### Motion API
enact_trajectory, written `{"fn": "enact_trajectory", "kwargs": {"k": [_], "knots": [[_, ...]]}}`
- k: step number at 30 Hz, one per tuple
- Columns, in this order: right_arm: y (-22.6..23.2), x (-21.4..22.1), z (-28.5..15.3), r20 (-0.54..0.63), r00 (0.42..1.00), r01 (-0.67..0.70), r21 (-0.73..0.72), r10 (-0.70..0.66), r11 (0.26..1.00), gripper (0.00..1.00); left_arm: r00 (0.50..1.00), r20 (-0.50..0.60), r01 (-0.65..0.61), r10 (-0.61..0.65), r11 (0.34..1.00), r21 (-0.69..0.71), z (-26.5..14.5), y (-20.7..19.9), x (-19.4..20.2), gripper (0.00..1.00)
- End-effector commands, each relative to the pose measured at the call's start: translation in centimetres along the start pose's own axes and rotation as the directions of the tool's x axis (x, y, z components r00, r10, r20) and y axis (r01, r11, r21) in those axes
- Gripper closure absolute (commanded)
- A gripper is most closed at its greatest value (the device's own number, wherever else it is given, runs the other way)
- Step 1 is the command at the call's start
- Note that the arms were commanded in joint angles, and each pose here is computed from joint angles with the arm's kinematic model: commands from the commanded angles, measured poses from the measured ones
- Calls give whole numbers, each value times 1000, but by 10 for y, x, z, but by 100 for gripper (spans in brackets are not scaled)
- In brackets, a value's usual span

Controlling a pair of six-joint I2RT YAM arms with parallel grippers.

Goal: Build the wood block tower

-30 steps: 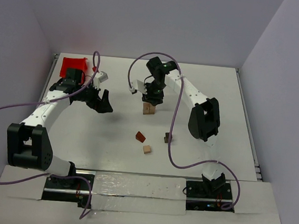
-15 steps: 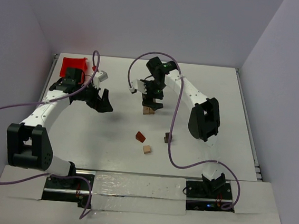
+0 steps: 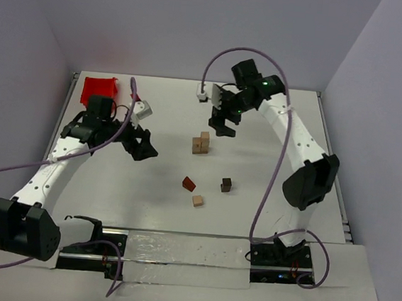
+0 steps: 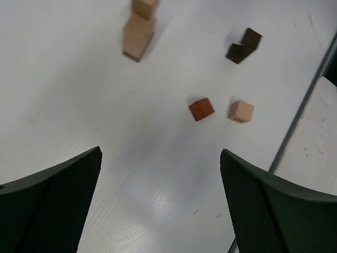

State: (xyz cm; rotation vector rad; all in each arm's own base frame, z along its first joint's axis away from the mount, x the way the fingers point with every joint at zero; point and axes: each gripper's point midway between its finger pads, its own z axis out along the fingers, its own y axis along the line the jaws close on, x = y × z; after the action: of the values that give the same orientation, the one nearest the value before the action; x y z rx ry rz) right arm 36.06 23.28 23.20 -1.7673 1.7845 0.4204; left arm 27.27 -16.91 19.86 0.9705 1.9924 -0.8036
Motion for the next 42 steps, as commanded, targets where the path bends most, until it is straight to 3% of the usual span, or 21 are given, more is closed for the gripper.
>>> {"fn": "enact_trajectory", "kwargs": {"k": [1,7,12,19,35,42], "knots": [[5,11,-38,87,988,-133,83,126,988,0,992,-20,-126,127,991,51,36,-42,-6,1],[18,65,-59,95,940,-338,128,328,932,0,941,-142,-284,308,944,169,100,-97,25,1],[31,98,-65,94,901,-433,156,423,888,0,898,-156,-372,411,899,230,127,-119,36,12],[54,121,-64,85,873,-488,166,480,857,0,889,-199,-361,412,899,248,148,-129,65,22],[64,131,-60,82,869,-495,159,489,854,0,874,-274,-346,402,910,230,170,-132,101,20],[69,138,-62,75,871,-491,168,485,855,0,870,-279,-345,405,907,240,177,-139,106,25]]}}
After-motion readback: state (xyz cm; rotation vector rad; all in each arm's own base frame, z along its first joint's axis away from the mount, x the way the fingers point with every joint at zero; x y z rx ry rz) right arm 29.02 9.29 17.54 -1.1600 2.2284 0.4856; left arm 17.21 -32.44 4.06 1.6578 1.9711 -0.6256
